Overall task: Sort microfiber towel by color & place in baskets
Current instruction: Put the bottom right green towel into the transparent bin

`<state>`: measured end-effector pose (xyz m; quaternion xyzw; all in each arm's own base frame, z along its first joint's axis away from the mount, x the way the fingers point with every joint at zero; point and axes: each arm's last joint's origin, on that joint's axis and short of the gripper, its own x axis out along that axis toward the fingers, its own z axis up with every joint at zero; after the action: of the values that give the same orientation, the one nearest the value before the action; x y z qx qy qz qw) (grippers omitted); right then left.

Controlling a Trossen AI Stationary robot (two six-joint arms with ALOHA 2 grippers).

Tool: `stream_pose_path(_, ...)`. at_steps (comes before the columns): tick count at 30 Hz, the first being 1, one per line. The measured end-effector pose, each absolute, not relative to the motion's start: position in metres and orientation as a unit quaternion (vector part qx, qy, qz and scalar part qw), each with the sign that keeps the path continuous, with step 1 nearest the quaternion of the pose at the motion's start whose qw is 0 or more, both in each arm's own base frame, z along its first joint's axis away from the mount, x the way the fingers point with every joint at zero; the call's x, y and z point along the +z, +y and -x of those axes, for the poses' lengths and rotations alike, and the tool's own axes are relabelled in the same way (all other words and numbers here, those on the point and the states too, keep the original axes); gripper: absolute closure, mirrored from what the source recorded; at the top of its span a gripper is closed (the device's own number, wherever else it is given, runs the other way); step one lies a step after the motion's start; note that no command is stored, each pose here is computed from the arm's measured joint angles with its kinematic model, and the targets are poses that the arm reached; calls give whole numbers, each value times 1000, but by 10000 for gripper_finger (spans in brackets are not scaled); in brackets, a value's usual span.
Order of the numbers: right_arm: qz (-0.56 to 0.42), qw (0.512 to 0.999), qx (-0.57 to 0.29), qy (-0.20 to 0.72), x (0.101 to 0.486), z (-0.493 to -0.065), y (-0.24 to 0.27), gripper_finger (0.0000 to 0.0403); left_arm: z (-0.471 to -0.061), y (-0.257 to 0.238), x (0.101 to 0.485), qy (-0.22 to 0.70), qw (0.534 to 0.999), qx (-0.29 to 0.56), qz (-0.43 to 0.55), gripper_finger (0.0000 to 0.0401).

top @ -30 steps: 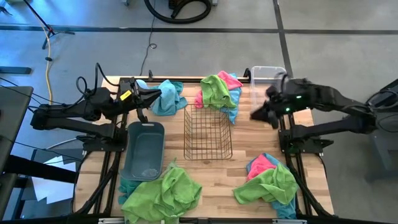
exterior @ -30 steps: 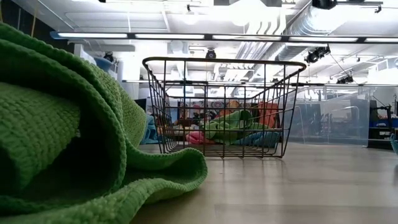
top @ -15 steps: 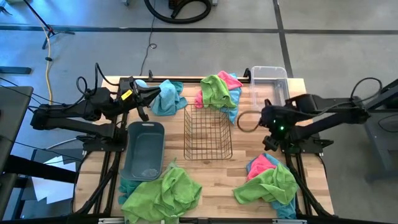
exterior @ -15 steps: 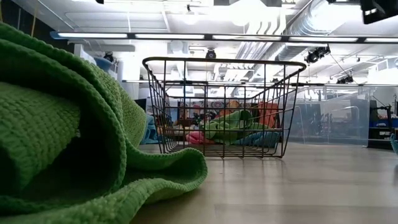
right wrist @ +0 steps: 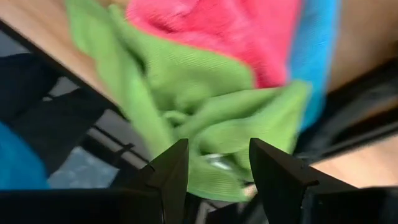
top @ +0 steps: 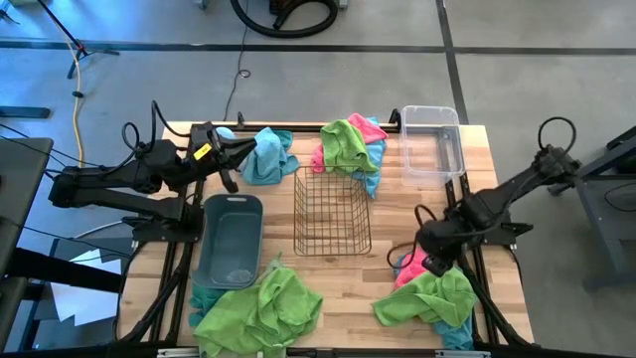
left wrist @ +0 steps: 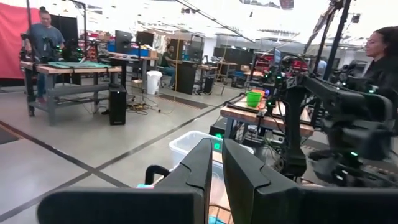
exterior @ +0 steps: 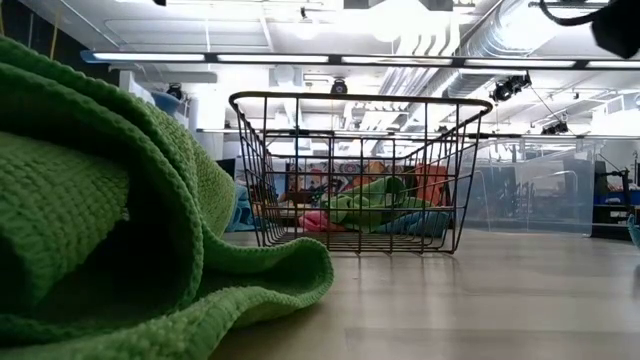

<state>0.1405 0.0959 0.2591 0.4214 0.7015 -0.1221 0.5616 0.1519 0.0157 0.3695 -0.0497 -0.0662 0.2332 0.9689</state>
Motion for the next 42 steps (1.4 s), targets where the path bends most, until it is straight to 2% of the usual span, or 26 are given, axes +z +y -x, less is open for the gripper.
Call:
stream_pose_path(5, -425, 544, -131, 711, 248, -140, 118, 237, -152, 16, 369, -67, 966, 245, 51, 374)
stream_pose_path(12, -441, 565, -74, 693, 238, -155, 155, 237, -151, 17, 369, -67, 963, 256, 51, 374)
stream_pose_path(18, -405, 555, -85, 721, 218, -156, 174, 237, -151, 17, 369, -67, 963, 256, 51, 374)
stream_pose_path(24, -385, 550, -109, 733, 204, -159, 180, 237, -151, 17, 369, -67, 962, 258, 51, 374)
stream_pose_path(32, -360, 569, -148, 724, 187, -166, 184, 237, -151, 17, 369, -67, 962, 258, 51, 374)
stream_pose_path(38, -332, 575, -139, 735, 174, -170, 188, 238, -151, 17, 369, -67, 962, 258, 51, 374)
stream_pose_path(42, -325, 579, -131, 736, 173, -170, 189, 266, -151, 17, 370, -67, 962, 258, 51, 374)
